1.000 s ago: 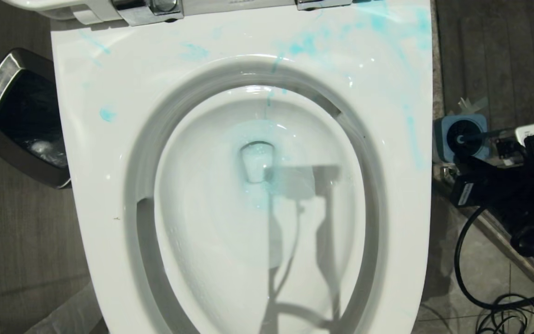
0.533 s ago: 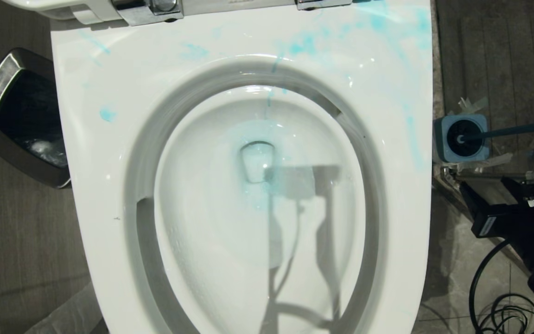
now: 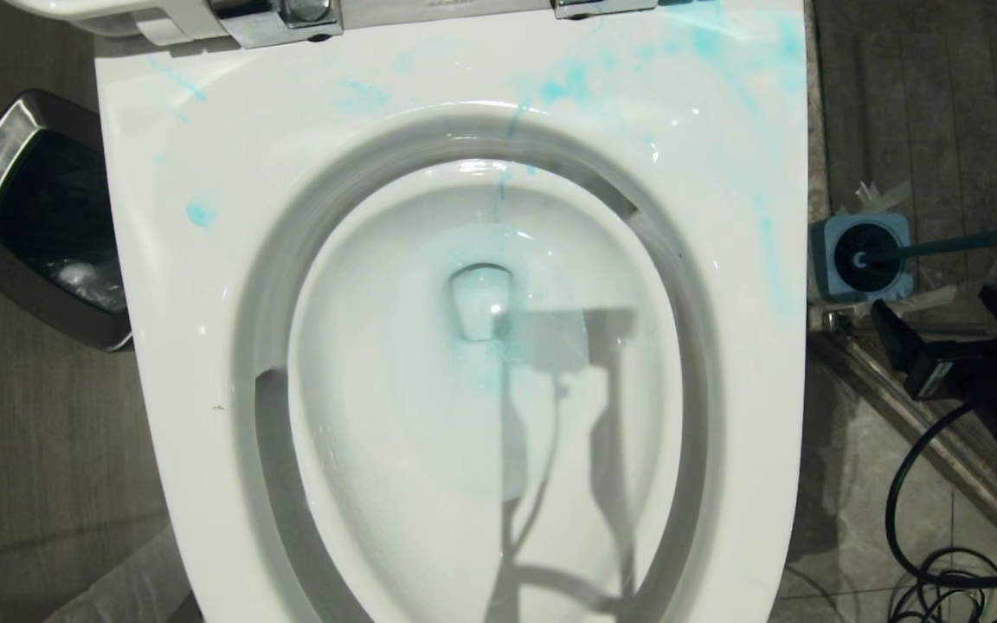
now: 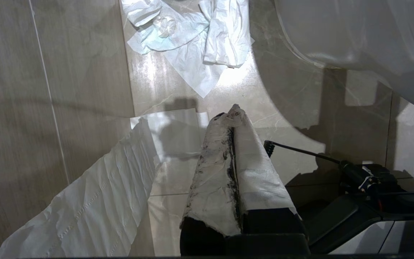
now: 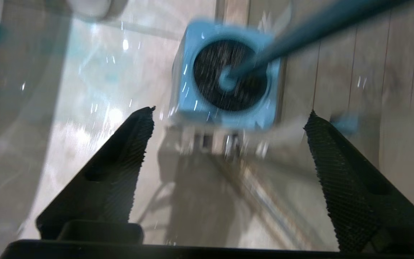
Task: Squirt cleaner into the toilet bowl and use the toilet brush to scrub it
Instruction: Scrub the toilet bowl
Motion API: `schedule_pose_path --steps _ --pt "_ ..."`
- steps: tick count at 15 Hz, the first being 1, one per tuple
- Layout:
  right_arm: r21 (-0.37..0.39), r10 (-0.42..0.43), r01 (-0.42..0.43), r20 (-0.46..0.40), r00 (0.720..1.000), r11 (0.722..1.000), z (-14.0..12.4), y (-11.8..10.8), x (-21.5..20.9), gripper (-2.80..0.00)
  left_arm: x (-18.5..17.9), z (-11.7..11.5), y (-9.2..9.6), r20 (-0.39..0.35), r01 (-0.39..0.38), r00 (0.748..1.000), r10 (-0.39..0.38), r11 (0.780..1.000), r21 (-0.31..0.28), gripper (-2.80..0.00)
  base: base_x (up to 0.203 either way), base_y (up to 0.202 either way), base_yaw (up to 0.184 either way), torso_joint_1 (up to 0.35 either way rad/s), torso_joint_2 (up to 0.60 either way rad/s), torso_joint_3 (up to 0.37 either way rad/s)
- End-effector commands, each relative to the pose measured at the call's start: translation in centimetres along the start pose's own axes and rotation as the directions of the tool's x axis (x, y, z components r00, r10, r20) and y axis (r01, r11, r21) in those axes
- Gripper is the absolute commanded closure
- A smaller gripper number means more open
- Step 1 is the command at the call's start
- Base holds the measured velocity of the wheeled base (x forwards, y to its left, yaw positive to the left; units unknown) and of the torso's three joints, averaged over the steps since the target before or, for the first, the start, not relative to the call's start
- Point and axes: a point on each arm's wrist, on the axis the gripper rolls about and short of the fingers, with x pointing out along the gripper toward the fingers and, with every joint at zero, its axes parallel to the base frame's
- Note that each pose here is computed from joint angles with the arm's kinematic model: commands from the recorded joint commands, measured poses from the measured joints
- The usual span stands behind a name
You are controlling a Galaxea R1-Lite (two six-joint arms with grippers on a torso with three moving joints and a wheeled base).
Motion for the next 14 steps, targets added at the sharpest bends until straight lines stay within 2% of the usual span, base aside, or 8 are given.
schedule_pose_path --steps 1,6,11,12,14 --pt "-0.014 0.017 -0.016 0.051 0.999 1.000 0.8 -1.3 1.6 -2.80 0.0 0.0 0.0 -0.002 0.000 1.000 0.000 1.000 -0.001 0.00 0.000 0.000 0.000 0.000 0.00 0.000" --pt "-0.031 0.027 -0.023 0.123 0.992 0.999 2.1 -2.5 4.1 -2.80 0.0 0.0 0.0 -0.002 -0.001 1.000 0.001 1.000 -0.001 0.00 0.000 0.000 0.000 0.000 0.00 0.000" --pt "-0.037 0.036 -0.028 0.248 0.968 0.999 4.7 -3.0 6.4 -2.80 0.0 0.0 0.0 -0.002 -0.001 1.000 0.001 1.000 -0.001 0.00 0.000 0.000 0.000 0.000 0.00 0.000" --pt "-0.039 0.044 -0.035 0.260 0.965 0.999 4.9 -3.0 6.5 0.00 0.0 0.0 0.0 -0.002 0.000 1.000 0.000 1.000 -0.001 0.00 0.000 0.000 0.000 0.000 0.00 0.000" --pt "-0.041 0.044 -0.035 0.265 0.963 0.999 4.9 -3.0 6.5 0.00 0.0 0.0 0.0 -0.002 0.000 1.000 0.000 1.000 -0.001 0.00 0.000 0.000 0.000 0.000 0.00 0.000"
